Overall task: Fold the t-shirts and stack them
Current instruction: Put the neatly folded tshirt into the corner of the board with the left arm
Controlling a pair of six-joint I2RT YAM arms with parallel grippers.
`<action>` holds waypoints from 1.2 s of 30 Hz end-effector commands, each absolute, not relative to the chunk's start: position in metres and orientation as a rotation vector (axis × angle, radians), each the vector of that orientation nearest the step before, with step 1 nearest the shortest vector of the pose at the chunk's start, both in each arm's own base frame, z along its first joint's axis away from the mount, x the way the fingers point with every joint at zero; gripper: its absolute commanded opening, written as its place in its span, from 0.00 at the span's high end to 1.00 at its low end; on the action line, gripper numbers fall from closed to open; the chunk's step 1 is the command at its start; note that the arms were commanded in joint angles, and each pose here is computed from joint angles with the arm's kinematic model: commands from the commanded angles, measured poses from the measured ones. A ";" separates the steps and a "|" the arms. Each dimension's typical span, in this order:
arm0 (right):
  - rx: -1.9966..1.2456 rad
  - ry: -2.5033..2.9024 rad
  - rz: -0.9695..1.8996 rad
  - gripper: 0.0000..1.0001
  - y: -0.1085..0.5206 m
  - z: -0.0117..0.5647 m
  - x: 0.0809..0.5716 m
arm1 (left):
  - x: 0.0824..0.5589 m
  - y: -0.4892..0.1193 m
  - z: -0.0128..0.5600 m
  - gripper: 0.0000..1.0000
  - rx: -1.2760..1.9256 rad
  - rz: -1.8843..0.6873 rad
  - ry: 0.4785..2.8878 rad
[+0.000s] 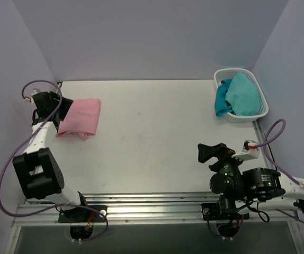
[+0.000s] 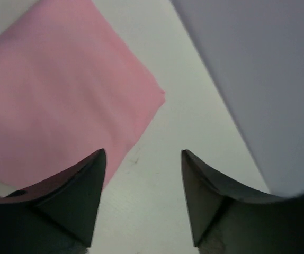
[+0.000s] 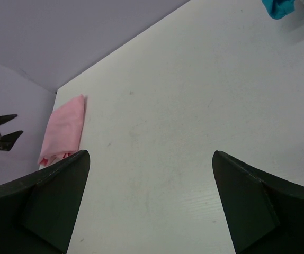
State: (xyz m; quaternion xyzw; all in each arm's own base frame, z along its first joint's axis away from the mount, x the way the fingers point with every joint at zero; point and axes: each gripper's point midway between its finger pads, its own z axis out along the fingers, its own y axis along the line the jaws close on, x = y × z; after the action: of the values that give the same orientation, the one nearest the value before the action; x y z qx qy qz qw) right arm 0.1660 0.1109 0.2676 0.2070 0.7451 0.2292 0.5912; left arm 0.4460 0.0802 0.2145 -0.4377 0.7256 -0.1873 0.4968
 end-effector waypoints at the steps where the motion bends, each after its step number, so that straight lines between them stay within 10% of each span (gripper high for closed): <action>1: 0.487 1.686 0.502 0.04 0.108 0.272 0.170 | 0.488 0.073 0.169 0.39 -1.003 -0.536 1.831; 4: 0.492 1.678 0.501 0.05 0.104 0.272 0.171 | 0.517 0.068 0.123 0.79 -1.029 -0.600 1.910; 7: 0.497 1.669 0.493 0.05 0.100 0.271 0.171 | 0.536 0.062 0.082 0.90 -1.065 -0.630 1.981; 24: 0.519 1.620 0.466 0.05 0.086 0.274 0.174 | 0.615 0.096 0.040 0.89 -1.004 -0.442 2.116; 27: 0.509 1.617 0.453 0.05 0.086 0.273 0.175 | 0.644 0.095 0.047 0.84 -0.895 -0.478 2.119; 31: 0.503 1.616 0.442 0.05 0.087 0.271 0.175 | 0.659 0.090 0.065 0.35 -0.831 -0.553 2.111; 36: 0.493 1.618 0.433 0.05 0.093 0.264 0.175 | 0.656 0.074 0.162 0.06 -0.719 -0.624 1.966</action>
State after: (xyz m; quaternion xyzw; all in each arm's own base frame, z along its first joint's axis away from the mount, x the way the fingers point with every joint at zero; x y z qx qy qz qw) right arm 0.1709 0.0955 0.2645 0.2263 0.7248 0.2138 0.6147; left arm 0.6613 0.0881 0.0775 -0.3379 0.8155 -0.2300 0.4097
